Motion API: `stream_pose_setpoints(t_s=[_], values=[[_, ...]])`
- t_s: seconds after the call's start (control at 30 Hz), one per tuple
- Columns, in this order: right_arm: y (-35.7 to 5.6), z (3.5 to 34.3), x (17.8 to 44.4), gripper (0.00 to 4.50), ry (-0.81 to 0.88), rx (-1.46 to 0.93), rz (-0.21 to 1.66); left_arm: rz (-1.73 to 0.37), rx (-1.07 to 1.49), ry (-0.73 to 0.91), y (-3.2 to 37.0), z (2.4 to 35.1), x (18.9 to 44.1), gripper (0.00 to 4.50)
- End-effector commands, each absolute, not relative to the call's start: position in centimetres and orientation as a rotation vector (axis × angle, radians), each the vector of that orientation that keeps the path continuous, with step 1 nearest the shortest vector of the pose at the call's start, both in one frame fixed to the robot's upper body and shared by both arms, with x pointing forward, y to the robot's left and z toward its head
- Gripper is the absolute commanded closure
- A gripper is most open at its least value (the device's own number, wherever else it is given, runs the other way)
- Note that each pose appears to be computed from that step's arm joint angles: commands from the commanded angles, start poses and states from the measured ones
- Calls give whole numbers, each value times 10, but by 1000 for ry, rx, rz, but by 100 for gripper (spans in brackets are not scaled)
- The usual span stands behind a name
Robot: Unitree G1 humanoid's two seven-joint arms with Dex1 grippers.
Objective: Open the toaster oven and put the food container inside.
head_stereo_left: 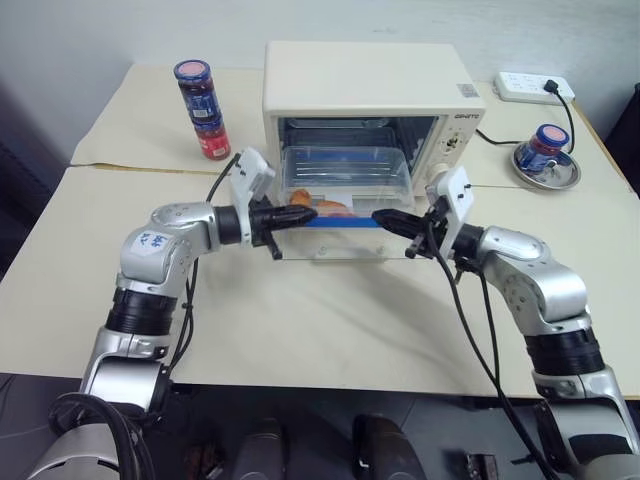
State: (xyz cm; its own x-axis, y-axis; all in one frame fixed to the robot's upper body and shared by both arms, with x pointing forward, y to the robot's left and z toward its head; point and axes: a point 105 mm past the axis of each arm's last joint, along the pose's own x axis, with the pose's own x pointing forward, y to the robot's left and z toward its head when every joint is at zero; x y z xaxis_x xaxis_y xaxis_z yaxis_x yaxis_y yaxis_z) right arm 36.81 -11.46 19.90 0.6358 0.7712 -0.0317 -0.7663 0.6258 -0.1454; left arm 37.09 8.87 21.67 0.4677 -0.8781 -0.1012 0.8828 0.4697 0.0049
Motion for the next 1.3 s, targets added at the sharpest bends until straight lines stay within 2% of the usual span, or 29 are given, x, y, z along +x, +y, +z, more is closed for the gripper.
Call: stream_pose_setpoints(t_s=[0.03,0.2,0.37,0.5,0.77,0.83,0.93,1.0,1.1,1.3], values=[[-114,220,386,447,-137,-151,799,-946,67,-17,94,240,393,450],[-112,231,416,447,-206,-139,642,-813,53,-87,97,255,417,450],[-104,243,421,447,-263,-95,628,-799,70,-131,96,263,420,450],[-101,252,405,447,-287,-42,714,-920,18,-174,93,277,397,450],[-90,245,371,447,-255,-34,875,-1088,-81,-211,104,301,352,450],[-88,241,363,447,-238,-46,911,-1166,-56,-167,102,294,336,450],[-89,235,354,447,-204,-63,959,-1206,56,-14,98,257,324,450],[-90,231,350,447,-185,-78,976,-1146,115,113,99,225,332,450],[-92,229,351,447,-177,-83,968,-1049,145,180,101,202,350,450],[-89,231,346,447,-181,-70,997,-908,120,89,92,204,394,450]])
